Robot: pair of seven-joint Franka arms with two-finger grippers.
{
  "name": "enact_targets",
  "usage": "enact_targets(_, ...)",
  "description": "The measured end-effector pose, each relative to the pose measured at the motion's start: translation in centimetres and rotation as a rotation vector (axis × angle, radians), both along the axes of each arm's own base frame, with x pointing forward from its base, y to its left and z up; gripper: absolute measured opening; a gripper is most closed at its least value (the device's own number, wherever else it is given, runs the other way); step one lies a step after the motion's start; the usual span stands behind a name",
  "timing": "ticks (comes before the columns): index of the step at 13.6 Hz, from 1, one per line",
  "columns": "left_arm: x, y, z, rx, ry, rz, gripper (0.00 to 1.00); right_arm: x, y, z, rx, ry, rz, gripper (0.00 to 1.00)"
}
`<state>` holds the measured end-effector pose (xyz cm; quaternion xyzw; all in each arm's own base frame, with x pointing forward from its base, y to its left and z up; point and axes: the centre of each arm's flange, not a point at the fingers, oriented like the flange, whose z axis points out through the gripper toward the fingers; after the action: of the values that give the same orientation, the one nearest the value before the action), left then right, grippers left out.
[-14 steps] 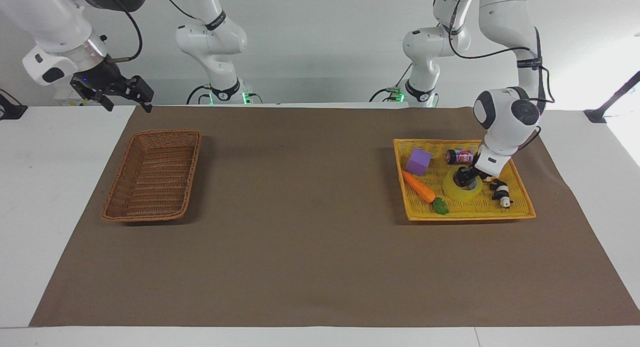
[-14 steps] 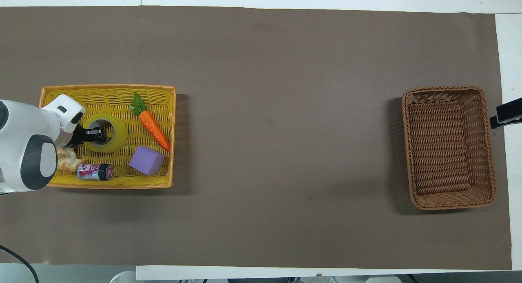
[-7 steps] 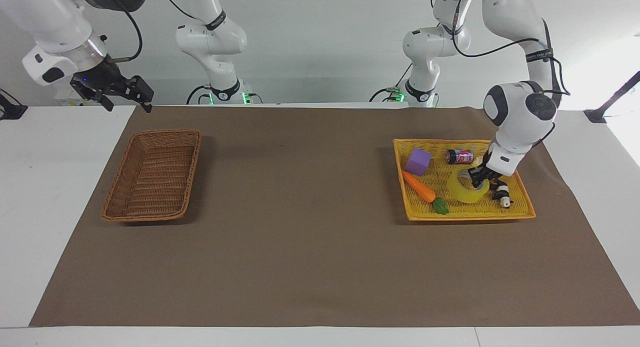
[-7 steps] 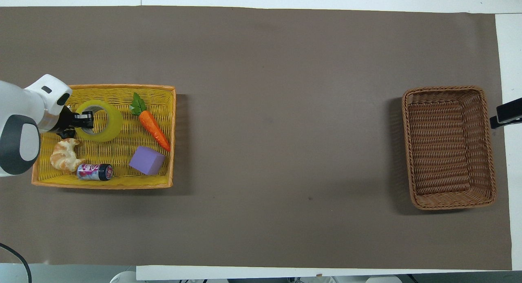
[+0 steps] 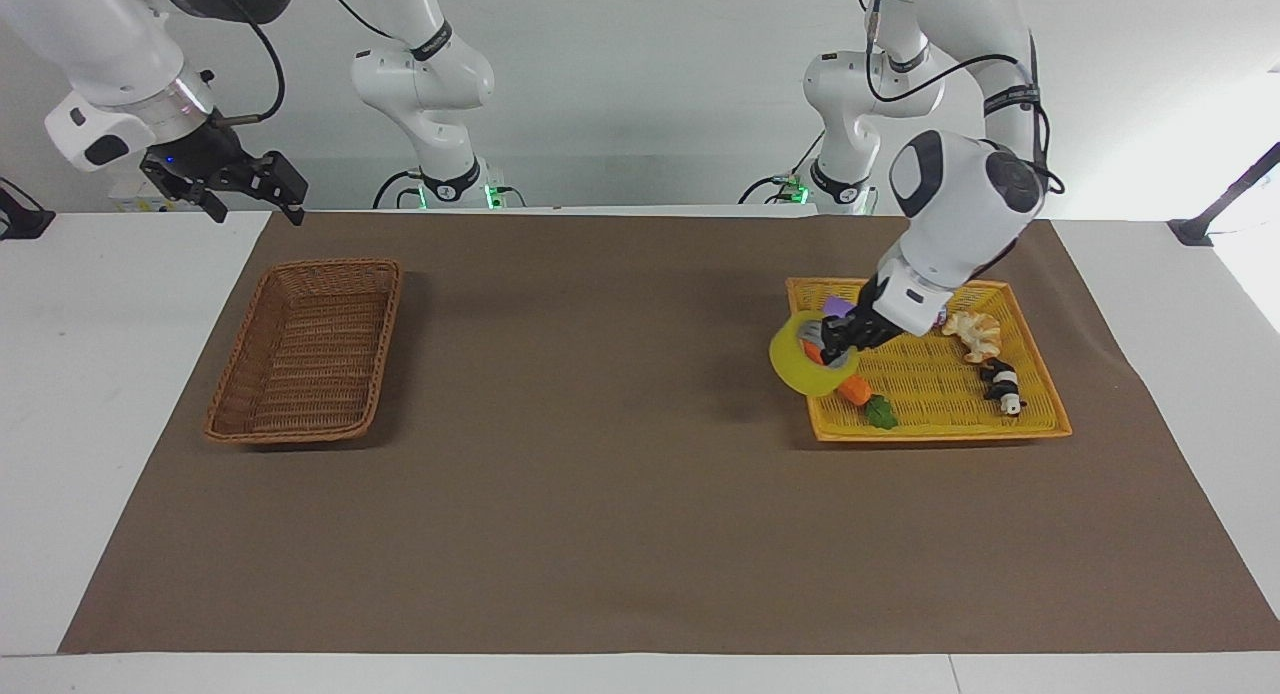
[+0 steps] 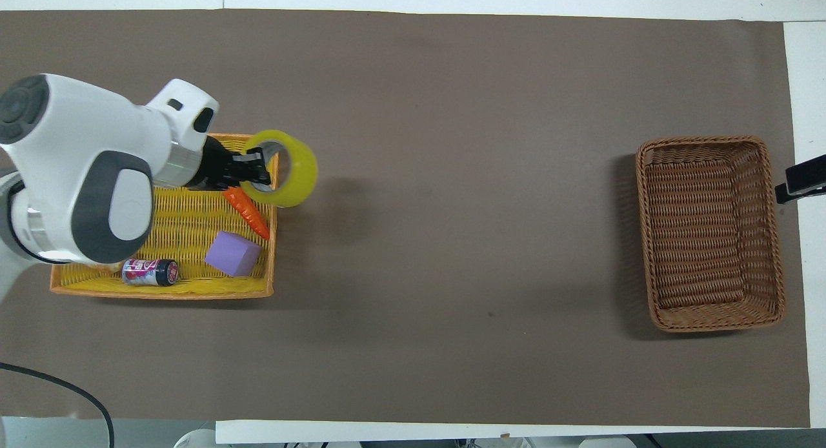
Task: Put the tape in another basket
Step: 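Lift the yellow tape with the left gripper toward the table center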
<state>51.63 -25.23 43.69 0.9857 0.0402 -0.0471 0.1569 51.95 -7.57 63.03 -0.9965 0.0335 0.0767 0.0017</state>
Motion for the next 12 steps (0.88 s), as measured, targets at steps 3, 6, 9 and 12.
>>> enact_targets(3,-3.7,-7.8,2.4,-0.018,0.021,-0.043,0.22,0.0,0.0,0.0,0.000,0.000,0.000,1.00)
enact_targets(6,-3.2,-8.8,5.5,-0.065,-0.007,-0.020,0.22,0.0,0.0,0.0,0.000,0.000,0.000,1.00)
enact_targets(9,-2.6,-8.3,6.5,-0.080,-0.008,-0.006,0.22,0.0,0.0,0.0,0.000,0.000,0.000,1.00)
enact_targets(12,-2.4,-7.9,6.5,-0.079,-0.007,0.001,0.22,-0.3,-0.1,-0.1,0.003,0.021,-0.003,1.00)
